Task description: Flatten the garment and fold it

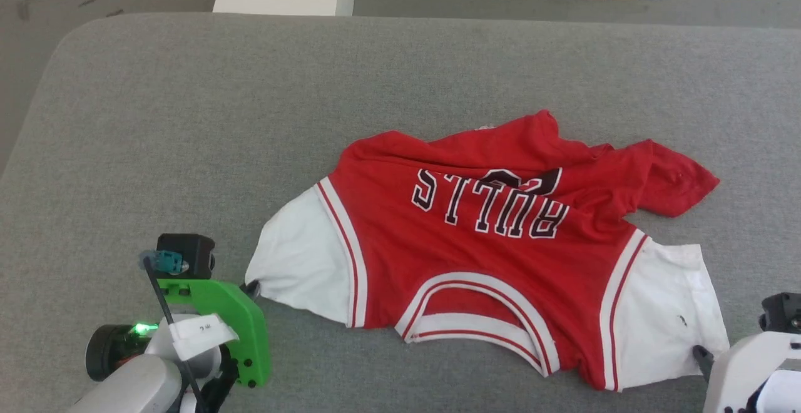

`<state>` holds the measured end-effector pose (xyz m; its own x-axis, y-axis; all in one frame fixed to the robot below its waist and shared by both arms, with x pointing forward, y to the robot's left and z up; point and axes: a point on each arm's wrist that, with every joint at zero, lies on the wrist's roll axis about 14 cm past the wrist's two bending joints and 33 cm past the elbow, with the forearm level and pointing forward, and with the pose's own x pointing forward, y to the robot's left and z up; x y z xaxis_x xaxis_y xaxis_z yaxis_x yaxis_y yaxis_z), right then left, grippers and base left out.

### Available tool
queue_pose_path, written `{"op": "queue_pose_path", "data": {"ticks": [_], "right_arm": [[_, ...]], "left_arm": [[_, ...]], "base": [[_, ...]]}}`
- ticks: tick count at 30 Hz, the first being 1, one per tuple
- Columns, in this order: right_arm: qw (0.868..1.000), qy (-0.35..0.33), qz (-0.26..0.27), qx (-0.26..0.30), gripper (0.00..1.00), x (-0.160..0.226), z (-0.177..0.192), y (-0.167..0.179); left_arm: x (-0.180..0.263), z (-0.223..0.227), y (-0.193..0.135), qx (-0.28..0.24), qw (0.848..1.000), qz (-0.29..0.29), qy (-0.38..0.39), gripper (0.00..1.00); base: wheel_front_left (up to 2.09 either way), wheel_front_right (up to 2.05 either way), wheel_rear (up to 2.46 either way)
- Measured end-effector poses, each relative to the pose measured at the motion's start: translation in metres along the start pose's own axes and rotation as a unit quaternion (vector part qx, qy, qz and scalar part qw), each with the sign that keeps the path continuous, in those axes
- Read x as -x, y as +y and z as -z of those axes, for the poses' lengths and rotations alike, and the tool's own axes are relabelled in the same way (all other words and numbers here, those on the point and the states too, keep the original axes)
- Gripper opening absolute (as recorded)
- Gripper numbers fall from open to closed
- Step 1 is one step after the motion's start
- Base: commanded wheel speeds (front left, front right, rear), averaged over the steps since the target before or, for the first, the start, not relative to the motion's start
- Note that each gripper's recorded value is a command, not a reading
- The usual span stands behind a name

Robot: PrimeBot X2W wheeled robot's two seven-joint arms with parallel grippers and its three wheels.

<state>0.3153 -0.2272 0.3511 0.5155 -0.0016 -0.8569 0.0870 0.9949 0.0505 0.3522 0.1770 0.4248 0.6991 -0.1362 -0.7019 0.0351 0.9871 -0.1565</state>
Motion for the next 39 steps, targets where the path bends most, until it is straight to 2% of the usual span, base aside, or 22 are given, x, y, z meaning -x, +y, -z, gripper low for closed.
{"op": "queue_pose_path", "data": {"ticks": [6,10,15,17,20,24,30,34,37,39], "right_arm": [[1.0,-0.016,-0.015,0.002,0.0,0.004,-0.005,0.01],[0.998,-0.051,-0.028,-0.001,0.0,0.017,-0.02,0.011],[0.989,-0.143,-0.047,-0.007,0.0,0.056,-0.067,0.001],[0.981,-0.188,-0.053,-0.006,0.0,0.075,-0.091,-0.004],[0.965,-0.255,-0.065,-0.001,0.0,0.106,-0.128,-0.007],[0.934,-0.347,-0.076,0.016,0.0,0.155,-0.174,-0.008],[0.878,-0.466,-0.101,0.03,0.0,0.229,-0.23,-0.002],[0.841,-0.526,-0.117,0.04,0.0,0.271,-0.266,0.005],[0.822,-0.551,-0.132,0.051,0.0,0.29,-0.293,0.015],[0.815,-0.56,-0.135,0.063,0.0,0.295,-0.311,0.021]], "left_arm": [[0.002,-0.001,0.001,-0.003,1.0,-0.002,-0.004,0.0],[0.009,-0.009,-0.001,-0.007,1.0,0.002,-0.023,0.0],[0.027,-0.035,-0.012,-0.014,0.997,0.021,-0.075,0.0],[0.036,-0.049,-0.015,-0.018,0.994,0.028,-0.102,0.0],[0.051,-0.072,-0.02,-0.022,0.989,0.04,-0.144,0.0],[0.078,-0.116,-0.025,-0.031,0.973,0.051,-0.222,0.0],[0.131,-0.193,-0.039,-0.054,0.932,0.074,-0.35,0.0],[0.166,-0.238,-0.055,-0.054,0.902,0.111,-0.414,0.0],[0.178,-0.266,-0.061,-0.075,0.887,0.121,-0.44,0.0],[0.181,-0.285,-0.062,-0.087,0.878,0.12,-0.454,0.0]], "base": [[0.0,0.0,0.0],[0.0,0.0,0.0],[0.0,0.0,0.0],[0.0,0.0,0.0],[0.0,0.0,0.0],[0.0,0.0,0.0],[0.0,0.0,0.0],[0.0,0.0,0.0],[0.0,0.0,0.0],[0.0,0.0,0.0]]}}
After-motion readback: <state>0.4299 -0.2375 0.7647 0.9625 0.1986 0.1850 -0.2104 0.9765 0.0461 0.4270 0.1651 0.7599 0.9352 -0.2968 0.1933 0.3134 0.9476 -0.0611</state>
